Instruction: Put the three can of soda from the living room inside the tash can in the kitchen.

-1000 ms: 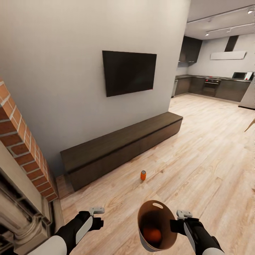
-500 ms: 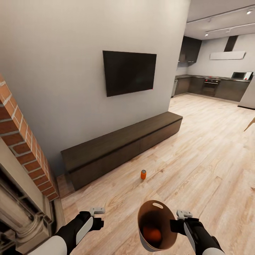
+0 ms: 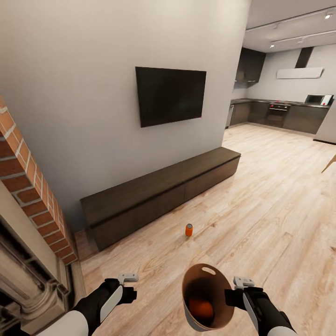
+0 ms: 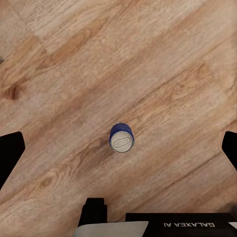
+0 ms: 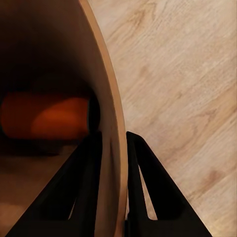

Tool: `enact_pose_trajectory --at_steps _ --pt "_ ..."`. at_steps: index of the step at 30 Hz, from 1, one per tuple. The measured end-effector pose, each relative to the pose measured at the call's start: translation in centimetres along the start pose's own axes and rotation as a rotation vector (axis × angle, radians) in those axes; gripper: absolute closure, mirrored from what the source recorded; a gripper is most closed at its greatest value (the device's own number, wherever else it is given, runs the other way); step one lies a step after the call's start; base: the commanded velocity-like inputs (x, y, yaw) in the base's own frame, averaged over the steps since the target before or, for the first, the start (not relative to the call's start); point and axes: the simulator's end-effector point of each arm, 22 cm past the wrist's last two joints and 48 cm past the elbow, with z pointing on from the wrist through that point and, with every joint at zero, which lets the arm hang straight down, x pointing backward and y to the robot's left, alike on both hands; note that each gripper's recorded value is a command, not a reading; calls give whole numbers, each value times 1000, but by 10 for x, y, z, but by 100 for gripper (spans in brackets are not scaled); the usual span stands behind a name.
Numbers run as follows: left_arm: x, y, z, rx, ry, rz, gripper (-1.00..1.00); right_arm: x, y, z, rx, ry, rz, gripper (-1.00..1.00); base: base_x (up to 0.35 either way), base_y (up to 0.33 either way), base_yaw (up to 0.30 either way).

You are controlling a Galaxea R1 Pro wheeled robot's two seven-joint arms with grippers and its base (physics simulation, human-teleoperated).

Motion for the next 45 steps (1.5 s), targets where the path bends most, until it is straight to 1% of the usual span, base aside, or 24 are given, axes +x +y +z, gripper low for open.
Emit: enact_pose_trajectory --at_steps 6,11,20,21,24,27,28,30,31,33,34,35,39,45 --pt "0 0 0 0 0 0 -100 1 -1 0 2 6 1 100 0 0 -36" --pt "0 -1 0 1 0 0 -100 13 -3 -2 6 69 13 100 0 0 -23" --pt "0 -1 0 2 0 0 -100 12 -7 -5 20 103 19 100 0 0 -3" --pt "0 -1 0 2 0 0 -100 7 -10 -7 26 117 22 100 0 0 0" --pt "0 -1 0 1 0 0 -100 -17 -23 -15 47 129 24 100 0 0 0" --pt "0 0 0 0 0 0 -100 -58 -41 -27 75 77 29 100 0 0 0" --pt "0 0 0 0 1 0 -100 -69 -48 -30 78 76 38 100 0 0 0" --pt "0 0 0 0 0 0 -100 -90 -67 -40 117 45 26 100 0 0 0" --pt "0 0 0 -1 1 0 -100 -95 -81 -44 134 43 29 100 0 0 0" --pt "0 0 0 -1 1 0 -100 -101 -105 -51 195 39 -5 100 0 0 0" --pt "0 0 0 -1 1 0 -100 -103 -113 -53 211 39 -12 100 0 0 0" --pt "0 0 0 0 1 0 -100 -106 -121 -56 214 34 0 100 0 0 0" --pt "1 0 0 1 2 -1 -100 -110 -131 -59 222 28 9 100 0 0 0" --pt "2 -1 0 1 8 -2 -100 -110 -133 -60 223 28 6 100 0 0 0"
